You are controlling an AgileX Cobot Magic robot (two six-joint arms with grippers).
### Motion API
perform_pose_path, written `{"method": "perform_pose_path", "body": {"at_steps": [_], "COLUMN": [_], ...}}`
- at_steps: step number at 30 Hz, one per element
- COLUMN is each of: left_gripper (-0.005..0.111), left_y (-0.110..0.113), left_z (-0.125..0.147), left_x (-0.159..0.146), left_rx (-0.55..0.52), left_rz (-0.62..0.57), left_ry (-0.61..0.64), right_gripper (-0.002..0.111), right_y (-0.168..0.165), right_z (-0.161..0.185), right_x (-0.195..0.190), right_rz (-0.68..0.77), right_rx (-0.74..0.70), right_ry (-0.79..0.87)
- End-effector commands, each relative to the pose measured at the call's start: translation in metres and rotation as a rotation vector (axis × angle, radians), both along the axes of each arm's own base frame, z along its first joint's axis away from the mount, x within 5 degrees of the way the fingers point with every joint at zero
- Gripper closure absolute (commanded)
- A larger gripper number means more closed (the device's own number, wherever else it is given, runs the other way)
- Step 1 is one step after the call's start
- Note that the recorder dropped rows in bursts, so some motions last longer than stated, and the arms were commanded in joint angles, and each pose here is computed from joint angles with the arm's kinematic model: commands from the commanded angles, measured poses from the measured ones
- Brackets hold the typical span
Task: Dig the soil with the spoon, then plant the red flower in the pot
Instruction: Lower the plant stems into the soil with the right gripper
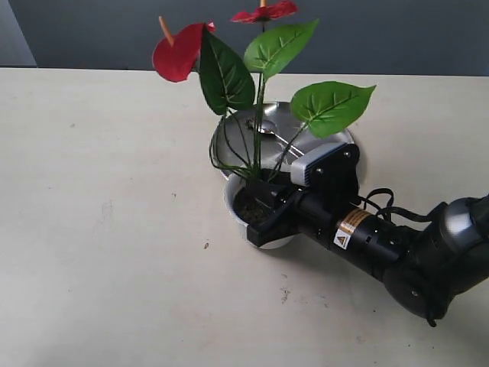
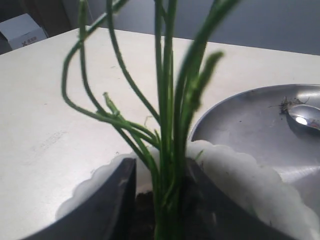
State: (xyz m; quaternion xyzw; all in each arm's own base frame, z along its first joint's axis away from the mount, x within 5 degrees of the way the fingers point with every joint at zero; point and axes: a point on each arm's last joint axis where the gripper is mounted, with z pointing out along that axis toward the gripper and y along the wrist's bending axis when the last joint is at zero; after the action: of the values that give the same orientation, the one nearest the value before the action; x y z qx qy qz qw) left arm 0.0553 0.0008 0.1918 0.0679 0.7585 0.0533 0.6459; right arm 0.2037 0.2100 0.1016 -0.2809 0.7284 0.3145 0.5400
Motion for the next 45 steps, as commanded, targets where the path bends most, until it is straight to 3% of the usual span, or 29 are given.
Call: {"method": "perform_pose_path", "body": {"at_steps": [1,15,21,45], "left_gripper": [0.106,0.106,0.106,0.106], "left_y": [0.000,0.000,0.000,0.000], "left_z": [0.000,0.000,0.000,0.000], "left_x": [0.000,0.000,0.000,0.000], "left_rx": [-0.002,-0.002,-0.002,-0.002], "left_rz": [0.001,0.001,0.001,0.001], "left_ry": [-0.007,-0.007,-0.007,-0.007], "right_gripper": [0.078,0.077,0.061,0.060], "right_y": [0.001,0.001,0.001,-0.021], "right_z": [0.002,0.004,0.004,0.026], "right_x": [0.000,0.000,0.000,-0.007], "right_rz": [0.007,0.008,0.012,-0.113], "right_rx": [0.014,0.018,0.017,0.025], "right_ry": [-0.006,-0.009,-0.010,-0.047]}}
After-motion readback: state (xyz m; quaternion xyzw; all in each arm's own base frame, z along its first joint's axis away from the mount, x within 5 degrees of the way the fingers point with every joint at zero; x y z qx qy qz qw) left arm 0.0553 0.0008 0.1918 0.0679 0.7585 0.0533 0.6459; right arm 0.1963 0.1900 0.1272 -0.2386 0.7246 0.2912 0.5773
